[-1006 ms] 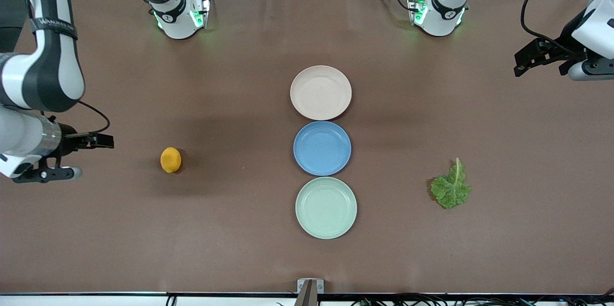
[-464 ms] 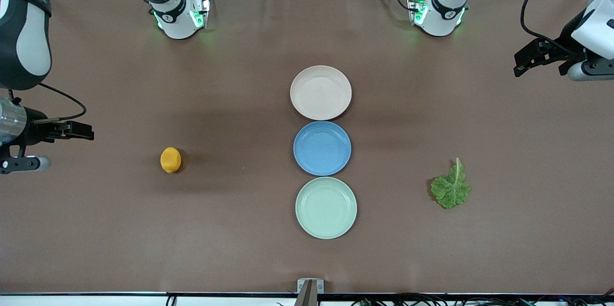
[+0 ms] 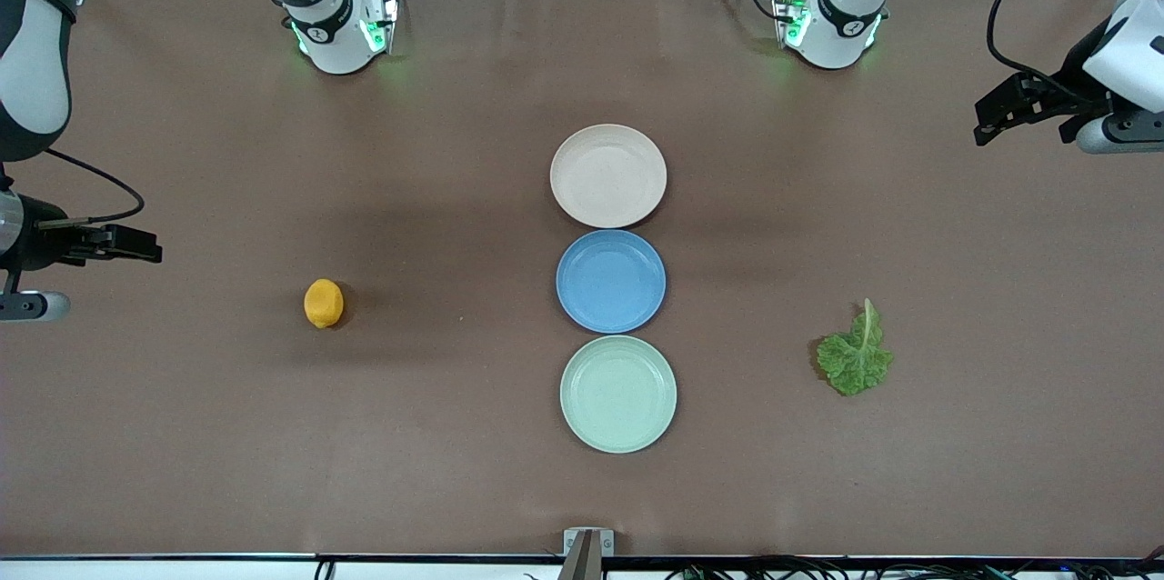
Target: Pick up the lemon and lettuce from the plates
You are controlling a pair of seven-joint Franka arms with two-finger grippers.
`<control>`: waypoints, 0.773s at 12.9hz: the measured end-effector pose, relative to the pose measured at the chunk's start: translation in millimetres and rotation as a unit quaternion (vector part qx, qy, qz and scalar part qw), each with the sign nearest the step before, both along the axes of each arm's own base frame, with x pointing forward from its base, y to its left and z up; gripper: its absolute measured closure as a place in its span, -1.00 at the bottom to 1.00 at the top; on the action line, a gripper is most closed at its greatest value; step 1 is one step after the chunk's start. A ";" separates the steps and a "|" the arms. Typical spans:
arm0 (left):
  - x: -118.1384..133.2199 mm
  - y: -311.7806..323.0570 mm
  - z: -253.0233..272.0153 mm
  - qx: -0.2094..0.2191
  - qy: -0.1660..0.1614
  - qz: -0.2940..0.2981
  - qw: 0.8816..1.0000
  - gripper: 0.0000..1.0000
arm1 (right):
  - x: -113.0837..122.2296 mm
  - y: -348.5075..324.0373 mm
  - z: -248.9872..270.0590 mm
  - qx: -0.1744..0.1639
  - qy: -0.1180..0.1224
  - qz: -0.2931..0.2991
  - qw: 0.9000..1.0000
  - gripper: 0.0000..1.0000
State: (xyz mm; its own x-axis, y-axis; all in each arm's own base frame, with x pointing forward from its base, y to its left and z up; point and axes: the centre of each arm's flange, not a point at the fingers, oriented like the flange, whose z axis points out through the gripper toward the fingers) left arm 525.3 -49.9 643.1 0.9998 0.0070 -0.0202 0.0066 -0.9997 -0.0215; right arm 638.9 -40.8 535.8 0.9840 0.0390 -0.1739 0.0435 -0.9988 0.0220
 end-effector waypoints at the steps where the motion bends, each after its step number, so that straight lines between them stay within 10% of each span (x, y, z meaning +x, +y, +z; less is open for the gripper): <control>1: 0.0 0.0 0.0 0.000 0.000 0.000 1.000 -1.00 | -2.0 -0.2 0.1 0.000 0.007 -0.001 1.000 -1.00; 10: 0.0 0.0 0.0 0.000 0.000 0.000 1.000 -1.00 | -45.8 -26.2 31.0 0.010 -0.008 -0.024 1.000 -1.00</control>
State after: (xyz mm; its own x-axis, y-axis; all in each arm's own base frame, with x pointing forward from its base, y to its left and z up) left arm 525.3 -49.9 643.2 0.9998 0.0066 -0.0201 0.0062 -0.9997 -0.0215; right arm 593.1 -67.0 566.7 0.9873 -0.0054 -0.1586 -0.0052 -1.0000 0.0017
